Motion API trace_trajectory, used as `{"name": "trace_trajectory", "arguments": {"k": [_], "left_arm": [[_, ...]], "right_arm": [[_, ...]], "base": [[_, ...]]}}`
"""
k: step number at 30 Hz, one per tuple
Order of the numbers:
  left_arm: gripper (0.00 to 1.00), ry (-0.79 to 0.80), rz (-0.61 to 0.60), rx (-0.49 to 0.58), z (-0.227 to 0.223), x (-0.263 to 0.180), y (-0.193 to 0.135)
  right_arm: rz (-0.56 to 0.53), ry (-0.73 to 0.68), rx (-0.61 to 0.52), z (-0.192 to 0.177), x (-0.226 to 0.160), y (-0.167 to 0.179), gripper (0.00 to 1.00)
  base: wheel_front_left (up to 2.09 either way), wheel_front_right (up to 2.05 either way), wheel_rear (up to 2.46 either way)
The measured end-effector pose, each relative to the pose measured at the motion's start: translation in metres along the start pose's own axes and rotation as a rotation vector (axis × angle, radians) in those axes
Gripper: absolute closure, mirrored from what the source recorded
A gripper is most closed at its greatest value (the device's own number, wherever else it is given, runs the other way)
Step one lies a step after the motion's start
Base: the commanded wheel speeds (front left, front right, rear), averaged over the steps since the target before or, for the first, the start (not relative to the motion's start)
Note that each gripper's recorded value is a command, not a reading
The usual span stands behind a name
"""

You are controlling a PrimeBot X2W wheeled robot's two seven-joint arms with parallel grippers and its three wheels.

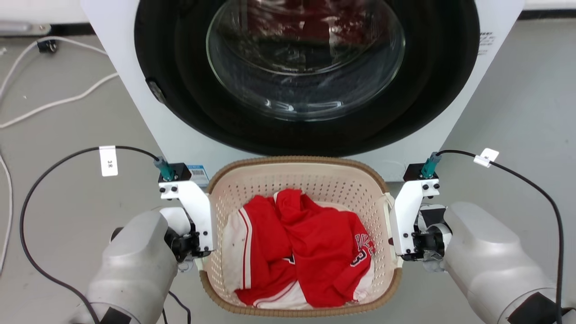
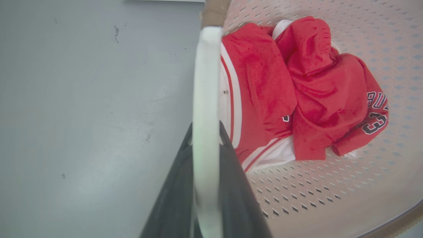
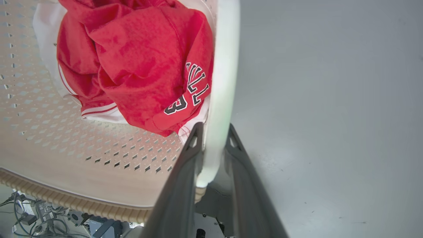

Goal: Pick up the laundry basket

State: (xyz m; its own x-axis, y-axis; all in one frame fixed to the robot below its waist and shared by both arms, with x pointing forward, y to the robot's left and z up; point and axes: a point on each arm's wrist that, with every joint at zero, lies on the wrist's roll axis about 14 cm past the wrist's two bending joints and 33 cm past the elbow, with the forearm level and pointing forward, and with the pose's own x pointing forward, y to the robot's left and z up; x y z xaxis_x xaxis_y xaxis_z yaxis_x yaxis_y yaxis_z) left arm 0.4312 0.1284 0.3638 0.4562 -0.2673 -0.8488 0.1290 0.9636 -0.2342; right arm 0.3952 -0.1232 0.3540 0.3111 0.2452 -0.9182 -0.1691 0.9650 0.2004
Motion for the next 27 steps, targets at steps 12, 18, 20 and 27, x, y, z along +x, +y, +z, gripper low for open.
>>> {"name": "trace_trajectory", "arguments": {"k": [12, 18, 20, 27], "left_arm": [[1.0, -0.019, -0.003, 0.01, -0.013, -0.03, -0.008], [1.0, -0.039, -0.009, 0.016, -0.015, -0.038, -0.014], [1.0, -0.029, -0.013, 0.012, -0.025, -0.039, -0.016], [1.0, -0.023, -0.014, 0.008, -0.035, -0.041, -0.017]], "right_arm": [[-0.001, 0.019, 0.007, -0.014, -0.034, 0.007, 1.0], [-0.007, 0.022, 0.014, -0.024, -0.042, 0.005, 1.0], [-0.007, 0.034, 0.022, -0.033, -0.044, 0.005, 1.0], [-0.007, 0.038, 0.027, -0.041, -0.046, 0.005, 1.0]], "base": [[0.0, 0.0, 0.0], [0.0, 0.0, 0.0], [0.0, 0.0, 0.0], [0.0, 0.0, 0.0]]}}
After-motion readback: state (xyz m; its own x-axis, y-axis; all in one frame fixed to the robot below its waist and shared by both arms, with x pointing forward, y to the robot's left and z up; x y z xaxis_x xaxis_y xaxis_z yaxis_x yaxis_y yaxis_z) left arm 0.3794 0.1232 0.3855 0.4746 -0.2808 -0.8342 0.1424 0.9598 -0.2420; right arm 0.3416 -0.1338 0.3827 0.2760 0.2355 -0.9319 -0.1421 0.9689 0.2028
